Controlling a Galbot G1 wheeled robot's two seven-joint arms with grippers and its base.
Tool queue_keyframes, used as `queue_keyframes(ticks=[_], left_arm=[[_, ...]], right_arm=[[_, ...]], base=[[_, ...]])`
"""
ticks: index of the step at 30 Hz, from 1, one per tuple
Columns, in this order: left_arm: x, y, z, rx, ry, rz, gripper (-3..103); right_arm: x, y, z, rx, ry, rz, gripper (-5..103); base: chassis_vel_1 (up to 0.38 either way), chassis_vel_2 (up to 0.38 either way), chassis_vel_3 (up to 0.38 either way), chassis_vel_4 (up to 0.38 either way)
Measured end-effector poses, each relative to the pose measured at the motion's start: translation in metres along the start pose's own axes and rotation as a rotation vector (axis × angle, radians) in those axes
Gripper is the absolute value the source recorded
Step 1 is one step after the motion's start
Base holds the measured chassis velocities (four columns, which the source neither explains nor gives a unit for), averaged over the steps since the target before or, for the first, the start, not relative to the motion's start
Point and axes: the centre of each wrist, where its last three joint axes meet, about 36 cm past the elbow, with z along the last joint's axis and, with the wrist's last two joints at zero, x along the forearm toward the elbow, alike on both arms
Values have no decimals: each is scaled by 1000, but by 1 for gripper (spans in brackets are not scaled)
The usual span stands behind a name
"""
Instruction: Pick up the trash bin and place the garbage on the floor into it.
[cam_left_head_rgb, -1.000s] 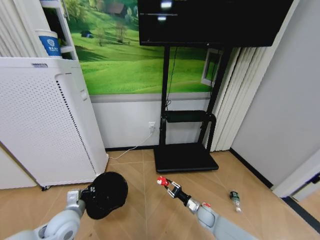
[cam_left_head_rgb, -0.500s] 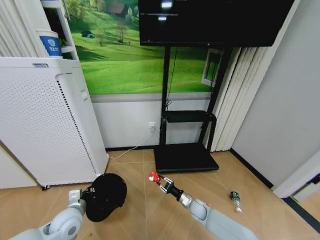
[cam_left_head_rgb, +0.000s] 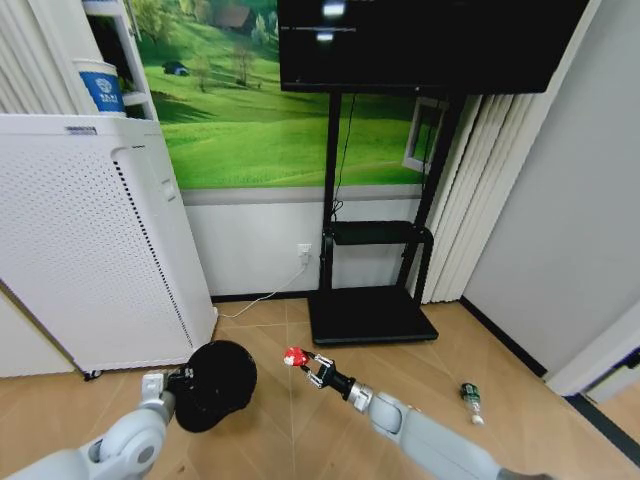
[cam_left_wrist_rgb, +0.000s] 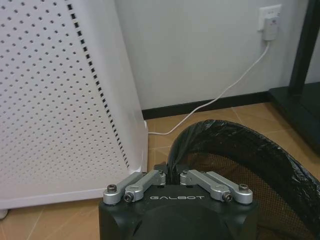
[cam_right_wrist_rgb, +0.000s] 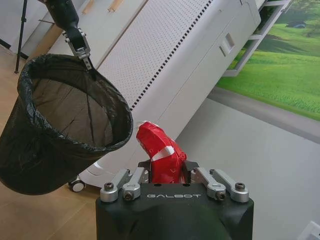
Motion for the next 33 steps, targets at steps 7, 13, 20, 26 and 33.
queue_keyframes(ticks=[7,13,20,26,33], left_arm=[[1,2,8,-100,-10,61,7],[-3,-2,13,-145,10,115,7],[-31,-19,-12,-142,-24,156,7],[-53,-47,-42,-112,-68,181,7],[-45,-55,-34,-119,-44,203,7]], right_arm=[[-2,9,1,6,-5,-18,32],[-12,14,-5,12,-33,-35,32],[-24,21,-11,17,-64,-55,32],[-34,29,-14,8,-80,-58,32],[-34,30,-1,1,-54,-42,31]], base=[[0,0,0,0],[0,0,0,0],[0,0,0,0],[0,0,0,0],[0,0,0,0]])
